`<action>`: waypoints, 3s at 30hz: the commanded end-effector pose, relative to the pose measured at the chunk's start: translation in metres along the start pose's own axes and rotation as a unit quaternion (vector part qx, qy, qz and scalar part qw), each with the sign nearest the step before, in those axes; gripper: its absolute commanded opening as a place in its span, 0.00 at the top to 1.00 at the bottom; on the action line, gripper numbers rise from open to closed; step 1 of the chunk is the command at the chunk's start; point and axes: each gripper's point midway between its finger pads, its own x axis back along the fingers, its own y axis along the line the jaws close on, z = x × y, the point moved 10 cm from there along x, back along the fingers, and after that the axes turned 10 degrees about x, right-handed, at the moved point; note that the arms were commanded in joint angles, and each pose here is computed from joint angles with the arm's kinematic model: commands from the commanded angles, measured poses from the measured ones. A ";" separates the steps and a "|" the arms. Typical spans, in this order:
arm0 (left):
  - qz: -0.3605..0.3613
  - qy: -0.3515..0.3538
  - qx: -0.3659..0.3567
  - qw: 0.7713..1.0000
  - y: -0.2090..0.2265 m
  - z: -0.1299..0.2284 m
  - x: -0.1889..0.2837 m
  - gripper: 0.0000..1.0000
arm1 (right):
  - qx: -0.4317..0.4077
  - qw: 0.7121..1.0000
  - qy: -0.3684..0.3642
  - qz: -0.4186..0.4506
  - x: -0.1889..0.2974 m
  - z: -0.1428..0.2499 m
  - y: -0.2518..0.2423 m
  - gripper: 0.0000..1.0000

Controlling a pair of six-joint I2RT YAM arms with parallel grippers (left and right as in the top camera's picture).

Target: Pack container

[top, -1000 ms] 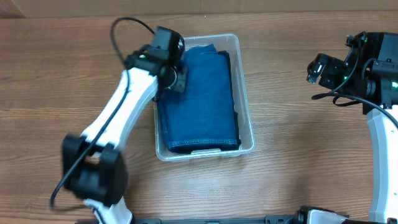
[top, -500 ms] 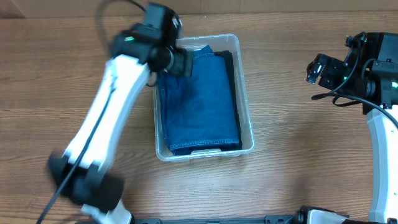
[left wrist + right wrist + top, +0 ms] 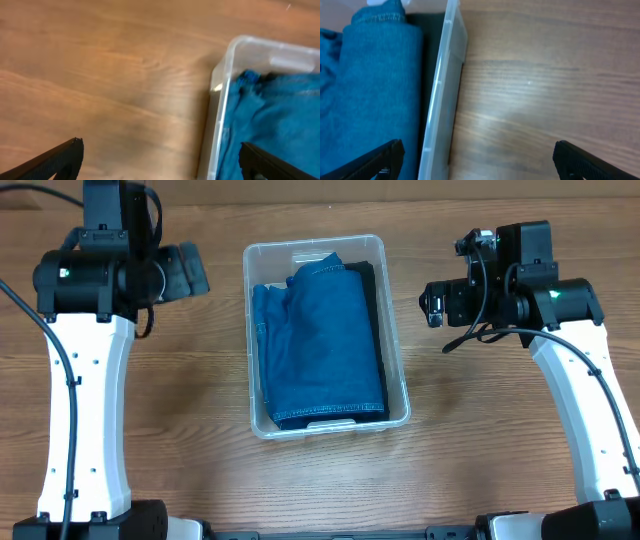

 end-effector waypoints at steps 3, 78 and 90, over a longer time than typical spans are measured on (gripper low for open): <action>0.014 -0.022 -0.009 1.000 0.018 0.029 0.056 0.00 | -0.002 0.996 -0.089 0.025 0.079 0.008 0.019 0.00; 0.072 -0.215 0.055 0.972 0.136 0.252 0.032 0.00 | 0.028 0.885 -0.452 0.113 -0.009 0.225 0.034 0.00; 0.167 -0.398 0.062 0.900 0.120 0.240 -0.081 0.00 | 0.028 0.885 -0.452 0.113 -0.009 0.225 0.034 0.00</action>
